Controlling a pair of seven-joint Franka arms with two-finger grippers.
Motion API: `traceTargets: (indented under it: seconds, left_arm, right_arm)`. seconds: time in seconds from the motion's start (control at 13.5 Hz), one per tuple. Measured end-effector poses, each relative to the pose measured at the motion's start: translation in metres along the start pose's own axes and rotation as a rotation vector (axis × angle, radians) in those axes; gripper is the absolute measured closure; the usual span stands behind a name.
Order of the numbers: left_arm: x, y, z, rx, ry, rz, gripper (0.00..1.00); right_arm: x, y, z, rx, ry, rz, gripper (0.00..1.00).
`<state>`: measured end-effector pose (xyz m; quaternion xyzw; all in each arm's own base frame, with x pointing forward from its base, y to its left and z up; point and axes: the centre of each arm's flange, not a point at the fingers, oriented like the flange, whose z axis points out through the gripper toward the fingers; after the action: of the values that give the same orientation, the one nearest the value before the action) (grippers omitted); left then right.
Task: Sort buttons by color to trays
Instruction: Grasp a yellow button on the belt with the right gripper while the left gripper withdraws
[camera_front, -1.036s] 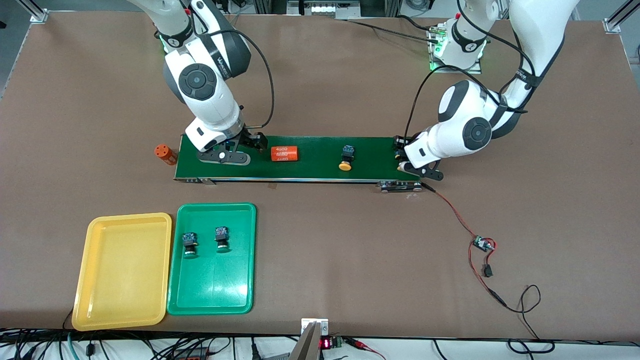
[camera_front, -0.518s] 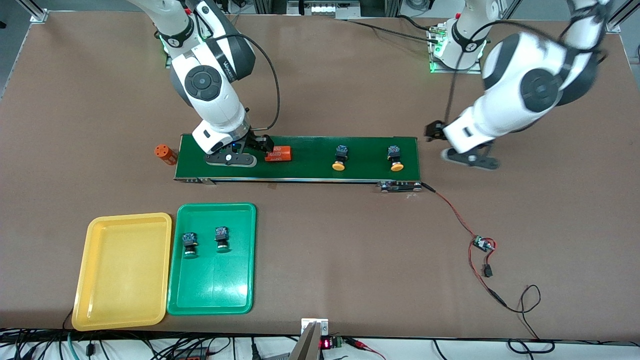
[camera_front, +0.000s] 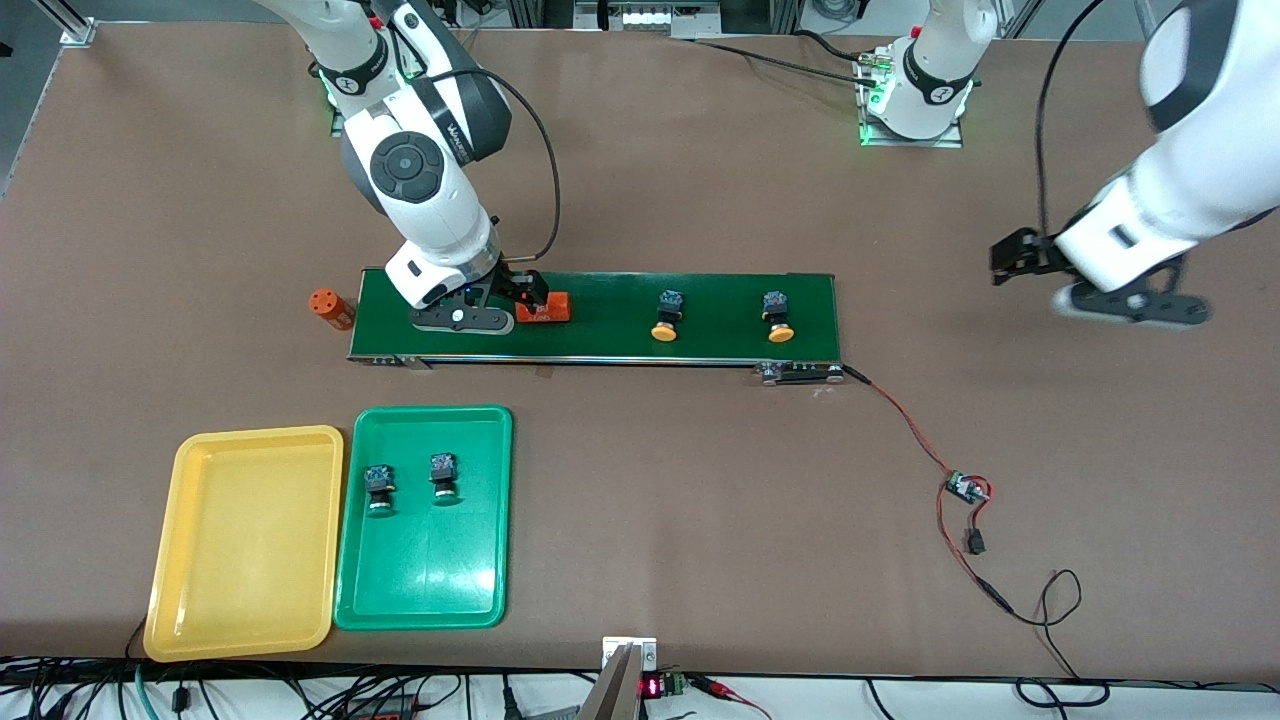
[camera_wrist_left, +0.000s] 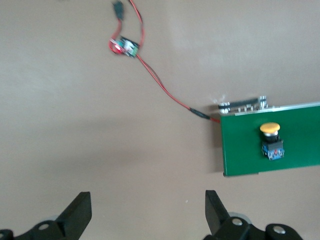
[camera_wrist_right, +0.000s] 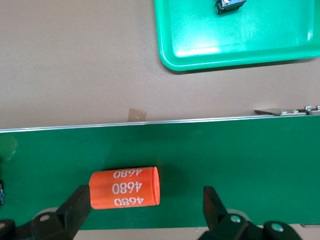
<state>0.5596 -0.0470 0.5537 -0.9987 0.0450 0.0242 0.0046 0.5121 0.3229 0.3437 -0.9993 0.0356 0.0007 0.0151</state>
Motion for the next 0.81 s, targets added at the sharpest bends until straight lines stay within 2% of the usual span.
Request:
traceTargets:
  seconds: [0.15, 0.3, 0.59, 0.81]
  left_arm:
    - [-0.007, -0.018, -0.026, 0.002, 0.042, -0.028, 0.00]
    - [-0.010, -0.024, -0.035, 0.002, 0.054, -0.037, 0.00]
    - [-0.019, -0.031, -0.037, 0.002, 0.017, -0.050, 0.00]
    - [-0.024, -0.041, -0.038, 0.001, -0.002, -0.069, 0.00]
  right_arm:
    - [0.000, 0.000, 0.001, 0.000, -0.001, 0.000, 0.00]
    - [0.000, -0.001, 0.002, 0.002, 0.000, 0.000, 0.00]
    - [-0.004, -0.009, 0.012, 0.004, -0.007, -0.006, 0.00]
    - [-0.013, -0.023, 0.010, 0.017, -0.002, 0.039, 0.00]
